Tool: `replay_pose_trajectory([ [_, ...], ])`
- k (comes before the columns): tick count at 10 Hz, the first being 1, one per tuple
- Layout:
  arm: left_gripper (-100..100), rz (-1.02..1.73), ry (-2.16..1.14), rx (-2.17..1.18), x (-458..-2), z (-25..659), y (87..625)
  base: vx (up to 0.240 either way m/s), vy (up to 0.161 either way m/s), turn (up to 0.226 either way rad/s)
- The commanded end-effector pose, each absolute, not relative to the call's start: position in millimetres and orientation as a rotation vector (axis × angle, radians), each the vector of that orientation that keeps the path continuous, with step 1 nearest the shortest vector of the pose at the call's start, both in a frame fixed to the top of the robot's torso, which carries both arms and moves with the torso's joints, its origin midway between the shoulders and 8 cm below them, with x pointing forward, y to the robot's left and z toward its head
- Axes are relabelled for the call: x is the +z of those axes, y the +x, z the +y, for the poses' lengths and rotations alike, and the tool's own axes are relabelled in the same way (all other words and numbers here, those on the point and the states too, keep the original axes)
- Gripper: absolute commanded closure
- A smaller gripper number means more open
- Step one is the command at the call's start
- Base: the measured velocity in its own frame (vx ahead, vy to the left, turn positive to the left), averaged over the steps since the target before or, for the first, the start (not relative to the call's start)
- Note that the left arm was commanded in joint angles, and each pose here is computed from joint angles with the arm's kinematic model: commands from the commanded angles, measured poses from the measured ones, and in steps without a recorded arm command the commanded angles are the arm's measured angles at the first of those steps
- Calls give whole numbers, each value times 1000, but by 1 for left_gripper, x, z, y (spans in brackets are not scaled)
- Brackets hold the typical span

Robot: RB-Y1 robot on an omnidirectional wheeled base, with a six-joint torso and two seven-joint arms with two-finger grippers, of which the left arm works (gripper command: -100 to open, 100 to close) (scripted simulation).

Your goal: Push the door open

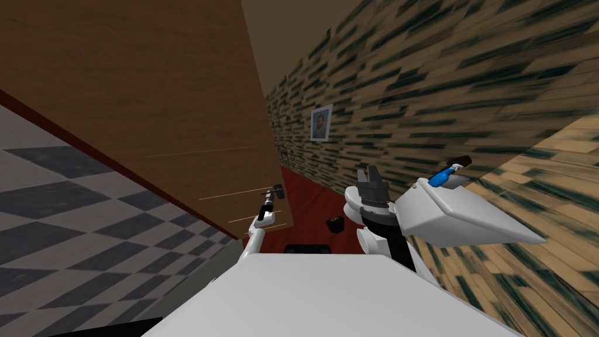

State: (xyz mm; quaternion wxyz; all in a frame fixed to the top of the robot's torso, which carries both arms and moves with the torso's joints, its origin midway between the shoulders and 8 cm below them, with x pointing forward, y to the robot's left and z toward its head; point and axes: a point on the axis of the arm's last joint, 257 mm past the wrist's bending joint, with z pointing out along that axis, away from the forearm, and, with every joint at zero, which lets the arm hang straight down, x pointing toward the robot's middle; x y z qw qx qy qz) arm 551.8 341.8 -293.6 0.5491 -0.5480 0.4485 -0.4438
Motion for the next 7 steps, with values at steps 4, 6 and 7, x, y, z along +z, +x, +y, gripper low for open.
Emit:
replay_pose_trajectory([
  [4,100,1032,-1292,-1002,-288,367,550,134,-11,75],
  [6,100,1020,-1290,-984,-285,373,550,128,41,36],
  [7,100,1016,-1290,-979,-285,375,549,106,54,41],
])
